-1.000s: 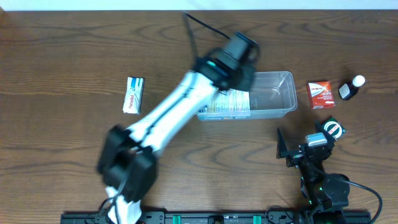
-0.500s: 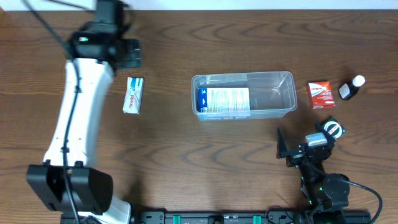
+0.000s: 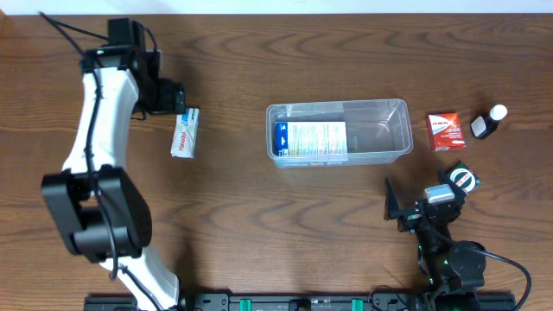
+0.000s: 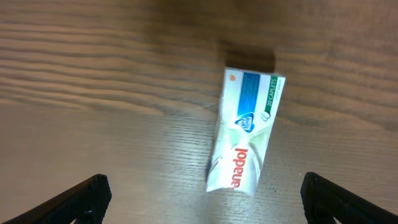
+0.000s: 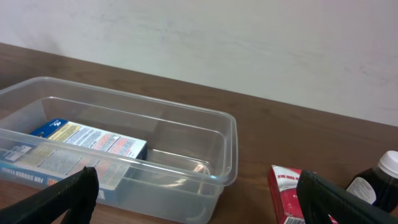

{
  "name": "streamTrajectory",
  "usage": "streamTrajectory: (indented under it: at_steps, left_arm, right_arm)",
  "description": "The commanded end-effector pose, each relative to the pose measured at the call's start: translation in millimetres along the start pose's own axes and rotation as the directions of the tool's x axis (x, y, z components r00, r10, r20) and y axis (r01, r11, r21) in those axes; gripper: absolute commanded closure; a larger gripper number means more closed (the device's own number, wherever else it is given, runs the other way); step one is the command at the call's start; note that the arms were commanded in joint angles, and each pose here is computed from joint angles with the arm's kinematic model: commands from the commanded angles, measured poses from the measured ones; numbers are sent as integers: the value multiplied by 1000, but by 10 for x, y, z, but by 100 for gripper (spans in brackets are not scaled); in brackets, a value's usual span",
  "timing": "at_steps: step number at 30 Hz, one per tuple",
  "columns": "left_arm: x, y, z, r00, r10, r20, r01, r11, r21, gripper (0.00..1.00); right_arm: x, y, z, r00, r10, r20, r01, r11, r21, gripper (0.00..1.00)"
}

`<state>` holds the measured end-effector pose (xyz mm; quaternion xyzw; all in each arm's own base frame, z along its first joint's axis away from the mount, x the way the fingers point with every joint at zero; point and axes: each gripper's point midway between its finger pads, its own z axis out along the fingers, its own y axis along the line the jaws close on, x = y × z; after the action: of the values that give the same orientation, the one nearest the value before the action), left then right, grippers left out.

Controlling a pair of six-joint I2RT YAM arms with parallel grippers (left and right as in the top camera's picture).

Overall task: Pack container
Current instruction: 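Move the left gripper to the white Panadol box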

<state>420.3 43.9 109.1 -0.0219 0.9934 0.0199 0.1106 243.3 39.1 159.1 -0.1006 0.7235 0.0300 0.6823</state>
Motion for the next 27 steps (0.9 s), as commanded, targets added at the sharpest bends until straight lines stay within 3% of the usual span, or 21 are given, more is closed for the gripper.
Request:
streamTrajectory:
  at_steps: [1,9,17,27]
  left_arm:
    - [74,-87,241,997,52,-58,-50,998,37,2]
    - [123,-294,633,986,128,-109,-113,984,138,2]
    - [117,-463,725,977,195,-91,-180,973,146,1]
    - [248,-386,933,976,189,-109,-179,979,96,0]
  right_arm:
    - [15,-31,-2,1000,-12,-4,13,1000,12,1]
    - [15,-31,-2,1000,-12,-4,13,1000,11,1]
    - [15,-31,-2,1000,-12,-4,13,1000,12,1]
    - [15,-31,-2,1000,-12,-4,13,1000,12,1]
